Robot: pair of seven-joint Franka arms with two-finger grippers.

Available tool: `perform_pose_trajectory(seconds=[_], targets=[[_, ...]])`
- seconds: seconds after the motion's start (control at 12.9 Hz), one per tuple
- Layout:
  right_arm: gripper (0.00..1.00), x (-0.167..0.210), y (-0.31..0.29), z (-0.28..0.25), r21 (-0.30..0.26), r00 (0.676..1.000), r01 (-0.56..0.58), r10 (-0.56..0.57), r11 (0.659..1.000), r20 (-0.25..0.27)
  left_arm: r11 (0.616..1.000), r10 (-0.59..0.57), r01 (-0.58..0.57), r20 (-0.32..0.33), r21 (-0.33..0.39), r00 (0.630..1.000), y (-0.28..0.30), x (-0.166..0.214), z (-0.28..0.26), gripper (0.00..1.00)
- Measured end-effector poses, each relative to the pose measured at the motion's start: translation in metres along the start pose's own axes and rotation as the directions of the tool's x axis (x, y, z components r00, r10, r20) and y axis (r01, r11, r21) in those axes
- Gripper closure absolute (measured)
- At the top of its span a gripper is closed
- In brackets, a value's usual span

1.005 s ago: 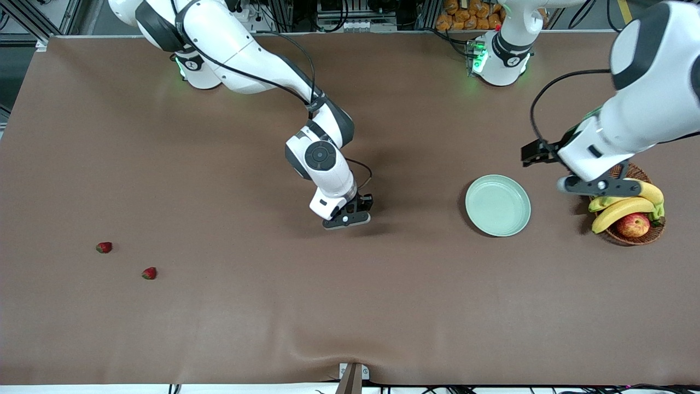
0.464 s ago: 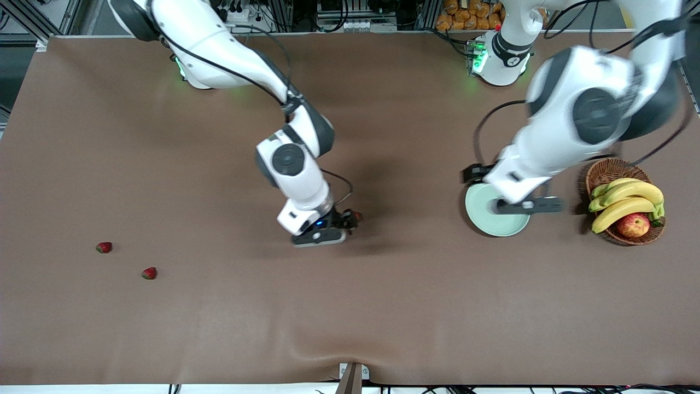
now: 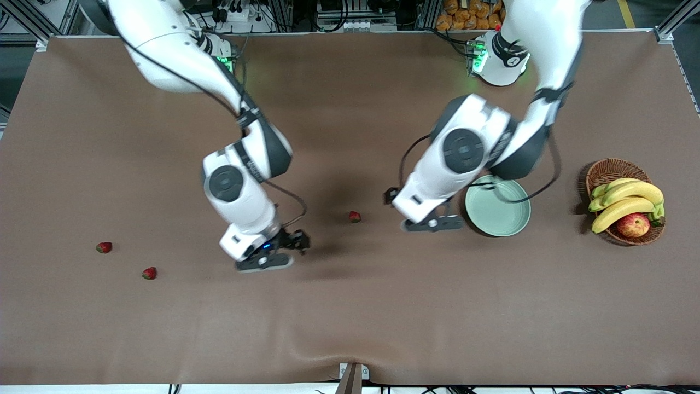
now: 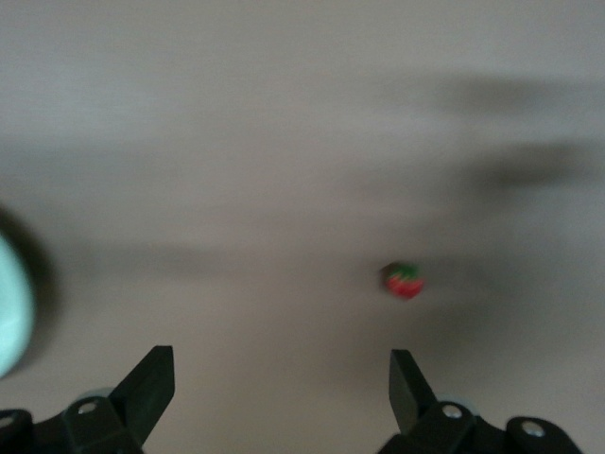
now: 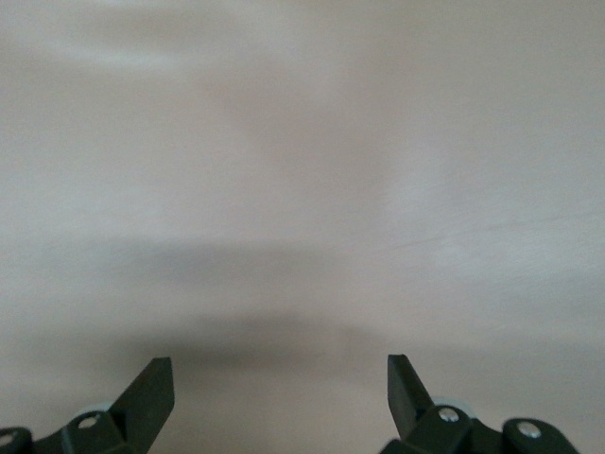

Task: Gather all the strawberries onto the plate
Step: 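Grasp the strawberry with the left gripper while the right gripper reaches strawberries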

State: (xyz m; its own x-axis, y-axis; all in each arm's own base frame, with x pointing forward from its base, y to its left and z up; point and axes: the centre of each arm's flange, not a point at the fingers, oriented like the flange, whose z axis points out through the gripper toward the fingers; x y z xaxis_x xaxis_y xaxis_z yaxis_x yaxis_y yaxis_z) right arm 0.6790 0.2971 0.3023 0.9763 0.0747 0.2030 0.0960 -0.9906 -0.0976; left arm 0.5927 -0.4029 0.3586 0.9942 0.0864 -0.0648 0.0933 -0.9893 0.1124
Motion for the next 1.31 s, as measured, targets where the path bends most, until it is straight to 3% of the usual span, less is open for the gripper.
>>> perform_pose_trajectory(seconds=[0.31, 0.7, 1.01, 1.31], targets=[[0.0, 0.017, 0.057, -0.005, -0.028, 1.0, -0.023, 0.023, 0.999, -0.01, 1.0, 0.0, -0.001, -0.06, -0.018, 0.998, 0.046, -0.013, 0.068, 0.0], [0.0, 0.021, 0.097, -0.037, -0.178, 0.999, 0.013, -0.005, 0.984, 0.041, 1.0, 0.011, -0.011, -0.124, -0.001, 0.992, 0.071, -0.031, 0.129, 0.0], [0.0, 0.022, 0.123, -0.057, -0.208, 0.998, -0.017, 0.029, 0.978, 0.055, 1.0, 0.011, -0.008, -0.135, 0.023, 0.991, 0.085, -0.049, 0.162, 0.0], [0.0, 0.015, 0.175, -0.058, -0.226, 0.995, -0.019, 0.04, 0.974, 0.087, 0.999, 0.019, -0.013, -0.12, 0.045, 0.993, 0.083, -0.053, 0.182, 0.13]])
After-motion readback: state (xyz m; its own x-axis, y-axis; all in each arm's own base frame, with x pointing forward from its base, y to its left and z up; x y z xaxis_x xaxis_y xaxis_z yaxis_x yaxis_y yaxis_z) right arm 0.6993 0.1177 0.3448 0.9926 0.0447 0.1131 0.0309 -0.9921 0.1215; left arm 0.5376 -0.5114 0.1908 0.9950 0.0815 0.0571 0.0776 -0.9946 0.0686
